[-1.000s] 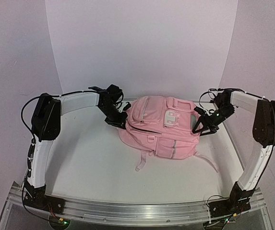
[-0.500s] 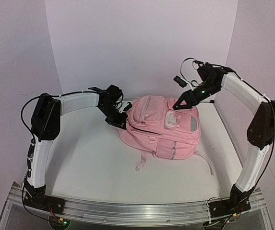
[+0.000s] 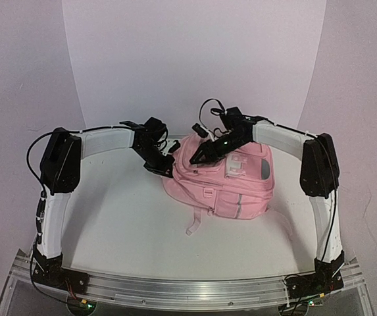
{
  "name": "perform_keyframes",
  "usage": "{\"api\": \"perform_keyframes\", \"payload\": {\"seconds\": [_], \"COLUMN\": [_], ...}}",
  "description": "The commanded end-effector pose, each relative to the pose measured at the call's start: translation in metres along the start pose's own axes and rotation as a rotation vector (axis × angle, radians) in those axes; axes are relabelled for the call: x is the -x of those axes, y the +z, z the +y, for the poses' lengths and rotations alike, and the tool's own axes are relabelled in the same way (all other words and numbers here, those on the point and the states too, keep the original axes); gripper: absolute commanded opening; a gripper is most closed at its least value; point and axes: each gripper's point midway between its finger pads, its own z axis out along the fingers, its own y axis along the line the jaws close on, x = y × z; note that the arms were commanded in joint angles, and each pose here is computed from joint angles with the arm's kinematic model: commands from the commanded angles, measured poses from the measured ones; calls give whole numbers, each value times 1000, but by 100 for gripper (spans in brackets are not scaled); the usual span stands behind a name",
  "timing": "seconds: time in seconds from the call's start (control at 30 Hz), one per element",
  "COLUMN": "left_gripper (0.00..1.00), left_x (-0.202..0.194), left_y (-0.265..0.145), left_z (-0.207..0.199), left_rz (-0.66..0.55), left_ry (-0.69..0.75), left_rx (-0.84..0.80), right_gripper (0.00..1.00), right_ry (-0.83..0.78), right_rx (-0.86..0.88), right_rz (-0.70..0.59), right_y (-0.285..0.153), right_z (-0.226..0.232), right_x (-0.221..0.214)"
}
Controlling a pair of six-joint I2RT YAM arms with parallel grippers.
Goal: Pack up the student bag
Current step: Zip the student bag at the center of the board.
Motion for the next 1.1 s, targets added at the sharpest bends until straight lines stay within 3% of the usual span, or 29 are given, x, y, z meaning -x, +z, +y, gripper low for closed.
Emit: {"api": "perform_keyframes", "payload": {"seconds": [0.0,0.2,0.47,0.83,1.07], "left_gripper": [0,0,0,0,0], "left_x": [-6,-34,-68,-57,-47], "left_y": [-33,-46,-23,-21,5], "left_z": [-25,-41,-75,-147,-167], "left_rz": [-21,17,118,38,18], "left_ry": [22,68,161,178,246], "left_rx": [-42,-15,17,-92,-91], "right_gripper": [42,41,35,33,32], "right_ry": [124,265,314,361,395], "right_rx": [-150,-167,-220,-262,-260], "right_rz": [-101,-132,-151,-144,-133], "right_y": [-3,-5,-6,-1,4], "right_z": [-56,-86,-100,-113,-116], "right_x": [19,7,3,-8,-17]}}
